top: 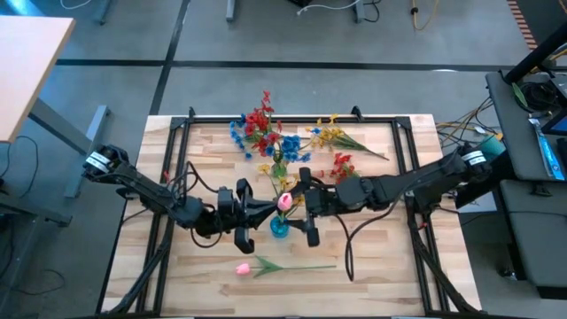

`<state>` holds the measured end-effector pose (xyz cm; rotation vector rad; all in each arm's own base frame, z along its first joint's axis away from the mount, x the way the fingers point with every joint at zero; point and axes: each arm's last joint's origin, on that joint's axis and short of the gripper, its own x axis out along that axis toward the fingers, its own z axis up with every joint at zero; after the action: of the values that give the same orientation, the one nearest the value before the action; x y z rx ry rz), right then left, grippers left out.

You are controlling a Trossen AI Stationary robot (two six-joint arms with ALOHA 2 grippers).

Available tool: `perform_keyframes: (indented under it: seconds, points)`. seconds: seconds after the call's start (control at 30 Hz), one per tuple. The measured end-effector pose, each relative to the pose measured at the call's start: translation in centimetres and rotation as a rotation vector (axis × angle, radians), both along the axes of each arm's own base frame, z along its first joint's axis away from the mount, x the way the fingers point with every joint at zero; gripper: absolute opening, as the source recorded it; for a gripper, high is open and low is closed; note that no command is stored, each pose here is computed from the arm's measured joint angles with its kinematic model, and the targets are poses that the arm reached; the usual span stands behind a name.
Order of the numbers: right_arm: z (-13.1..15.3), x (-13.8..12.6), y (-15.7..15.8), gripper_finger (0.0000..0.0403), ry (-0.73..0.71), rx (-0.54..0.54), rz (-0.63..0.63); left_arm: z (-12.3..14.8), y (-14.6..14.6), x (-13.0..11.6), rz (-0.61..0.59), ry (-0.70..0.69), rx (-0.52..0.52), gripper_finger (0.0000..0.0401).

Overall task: Sort flowers into vase by color
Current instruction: Put the left pink flower into the blue vase

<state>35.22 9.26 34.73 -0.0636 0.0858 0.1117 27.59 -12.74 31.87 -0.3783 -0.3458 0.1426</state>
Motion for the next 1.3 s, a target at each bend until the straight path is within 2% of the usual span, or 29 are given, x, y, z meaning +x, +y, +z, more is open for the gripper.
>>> perform_keyframes:
  seconds: [0.2,0.23,0.4,0.63,0.77,0.93,1.07,1.3]
  points:
    - [0.3,-0.1,0.0,0.0043,-0.003,-0.023,0.014,-0.1,0.0,0.0,0.007,0.011,0.024,0.0]
    - [0.4,-0.2,0.0,0.0028,-0.004,-0.027,0.017,-0.1,0.0,0.0,0.007,0.016,0.03,0.0003]
    - [0.3,-0.2,0.1,0.002,0.017,-0.009,0.038,0.1,0.2,-0.6,-0.027,0.103,0.101,0.0052]
    - [0.6,-0.2,0.1,0.0018,-0.011,-0.015,0.039,-0.1,0.3,-2.0,-0.205,0.272,0.222,0.0177]
    - [0.9,-0.2,0.1,0.0018,-0.036,-0.023,0.04,-0.7,0.3,-2.1,-0.211,0.335,0.216,0.0221]
    - [0.9,-0.2,0.1,0.0018,-0.043,-0.022,0.04,-1.0,0.0,-1.5,-0.204,0.311,0.217,0.0229]
    - [1.0,-0.2,0.1,0.0018,-0.05,-0.021,0.04,-1.0,0.0,-1.0,-0.192,0.264,0.21,0.0217]
    - [1.0,-0.2,0.1,0.0018,-0.05,-0.023,0.039,-1.2,0.3,-0.6,-0.156,0.261,0.192,0.0191]
